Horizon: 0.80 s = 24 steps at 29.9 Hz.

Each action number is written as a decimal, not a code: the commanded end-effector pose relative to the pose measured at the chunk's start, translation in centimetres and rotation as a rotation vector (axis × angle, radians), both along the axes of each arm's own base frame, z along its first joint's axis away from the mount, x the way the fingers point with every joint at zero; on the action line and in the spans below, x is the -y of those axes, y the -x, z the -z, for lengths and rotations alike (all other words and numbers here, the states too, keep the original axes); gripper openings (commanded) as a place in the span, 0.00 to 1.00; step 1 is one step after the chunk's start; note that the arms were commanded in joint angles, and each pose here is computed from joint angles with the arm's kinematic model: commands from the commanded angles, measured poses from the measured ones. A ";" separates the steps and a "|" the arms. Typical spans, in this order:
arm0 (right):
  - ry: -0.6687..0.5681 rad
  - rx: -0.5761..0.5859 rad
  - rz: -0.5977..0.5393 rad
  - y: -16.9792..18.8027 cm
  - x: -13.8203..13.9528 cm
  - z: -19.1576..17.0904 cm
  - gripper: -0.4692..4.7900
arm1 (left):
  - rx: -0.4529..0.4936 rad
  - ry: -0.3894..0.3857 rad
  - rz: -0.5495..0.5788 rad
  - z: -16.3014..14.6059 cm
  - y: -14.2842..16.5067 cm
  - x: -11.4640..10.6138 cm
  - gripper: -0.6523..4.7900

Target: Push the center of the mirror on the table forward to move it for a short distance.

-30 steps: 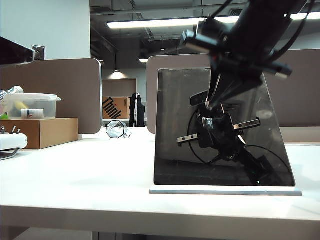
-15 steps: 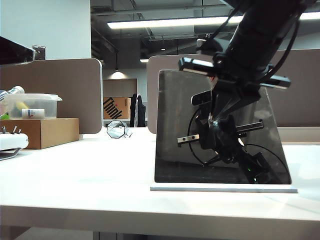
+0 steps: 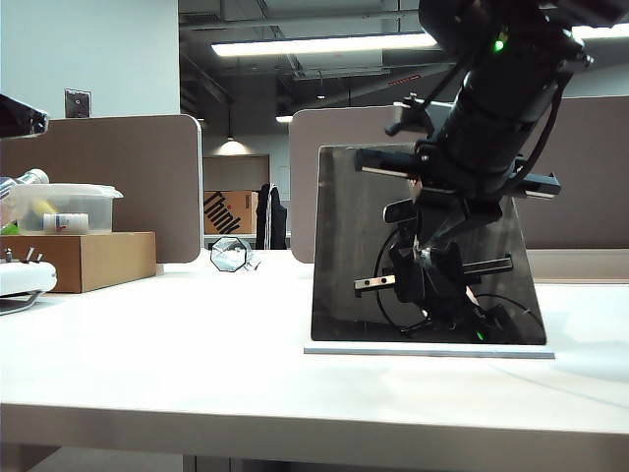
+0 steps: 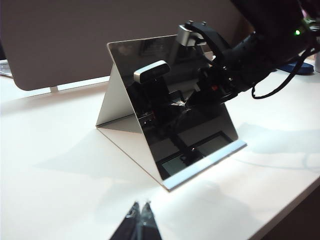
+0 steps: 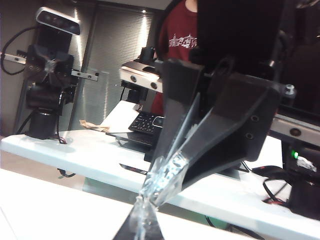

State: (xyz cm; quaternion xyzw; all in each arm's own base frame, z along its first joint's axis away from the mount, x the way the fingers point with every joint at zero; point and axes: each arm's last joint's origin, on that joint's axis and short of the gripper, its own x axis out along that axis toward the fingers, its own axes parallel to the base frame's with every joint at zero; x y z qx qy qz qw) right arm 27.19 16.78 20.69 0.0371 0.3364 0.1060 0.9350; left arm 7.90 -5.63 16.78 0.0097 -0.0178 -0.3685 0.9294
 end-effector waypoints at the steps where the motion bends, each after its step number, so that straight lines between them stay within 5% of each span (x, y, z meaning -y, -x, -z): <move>1: 0.012 0.031 0.011 -1.6 0.0 -0.1 0.07 | 0.007 0.004 0.007 -0.1 0.0 0.0 0.11; 24: 0.049 0.135 0.079 -13.9 -0.9 0.5 0.07 | 0.003 0.001 0.003 0.0 0.0 0.0 0.11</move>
